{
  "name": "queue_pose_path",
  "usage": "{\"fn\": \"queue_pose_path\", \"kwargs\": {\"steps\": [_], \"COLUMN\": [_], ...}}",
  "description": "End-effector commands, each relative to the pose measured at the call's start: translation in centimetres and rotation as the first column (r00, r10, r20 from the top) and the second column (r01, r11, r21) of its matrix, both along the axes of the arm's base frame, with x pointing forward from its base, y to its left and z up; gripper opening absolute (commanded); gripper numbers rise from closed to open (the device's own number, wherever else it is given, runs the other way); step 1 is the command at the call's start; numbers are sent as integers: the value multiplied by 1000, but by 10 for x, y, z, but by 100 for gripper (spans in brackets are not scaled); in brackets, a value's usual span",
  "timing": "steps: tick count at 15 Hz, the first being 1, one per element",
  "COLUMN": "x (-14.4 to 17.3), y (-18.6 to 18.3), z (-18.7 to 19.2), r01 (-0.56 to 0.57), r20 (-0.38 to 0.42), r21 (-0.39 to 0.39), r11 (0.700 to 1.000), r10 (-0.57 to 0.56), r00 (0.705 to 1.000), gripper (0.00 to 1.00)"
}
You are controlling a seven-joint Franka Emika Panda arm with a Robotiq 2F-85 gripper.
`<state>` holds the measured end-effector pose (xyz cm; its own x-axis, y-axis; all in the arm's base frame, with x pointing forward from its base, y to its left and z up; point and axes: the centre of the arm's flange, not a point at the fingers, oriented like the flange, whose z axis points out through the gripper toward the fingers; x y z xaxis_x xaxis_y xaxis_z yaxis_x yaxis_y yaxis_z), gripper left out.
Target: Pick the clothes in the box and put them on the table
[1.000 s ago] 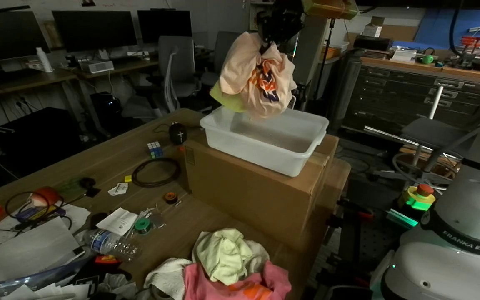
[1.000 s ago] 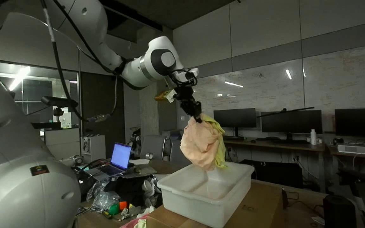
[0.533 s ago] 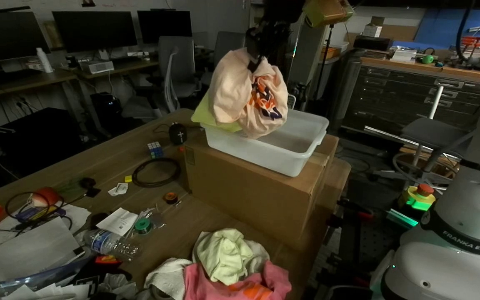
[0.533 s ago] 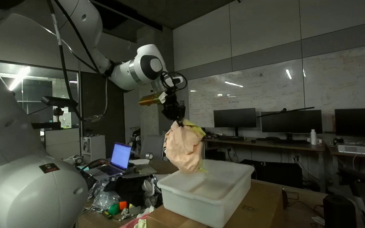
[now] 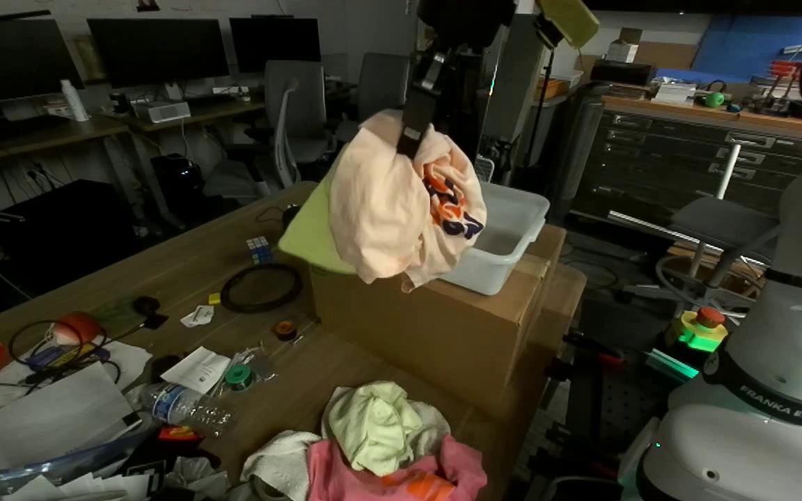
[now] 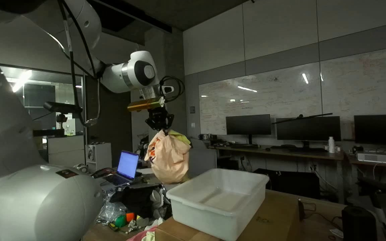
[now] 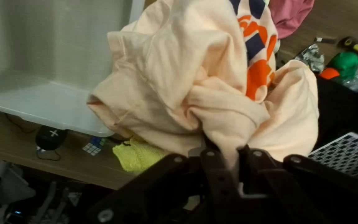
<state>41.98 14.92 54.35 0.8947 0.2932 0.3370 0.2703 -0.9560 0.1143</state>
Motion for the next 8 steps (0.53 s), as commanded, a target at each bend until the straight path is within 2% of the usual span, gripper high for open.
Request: {"fn": "queue_pose_path", "kwargs": {"steps": [1,5,8], "x": [9,14,24], "y": [35,70,89], "z": [12,10,6], "r01": [-195,-391,-451], "r20": [-51,-115,-144], "r21": [-23,-78,-113], "r11": [981,917,885], "r10": [193,381,435], "r00": [980,917,889], "gripper": [8,8,7]}}
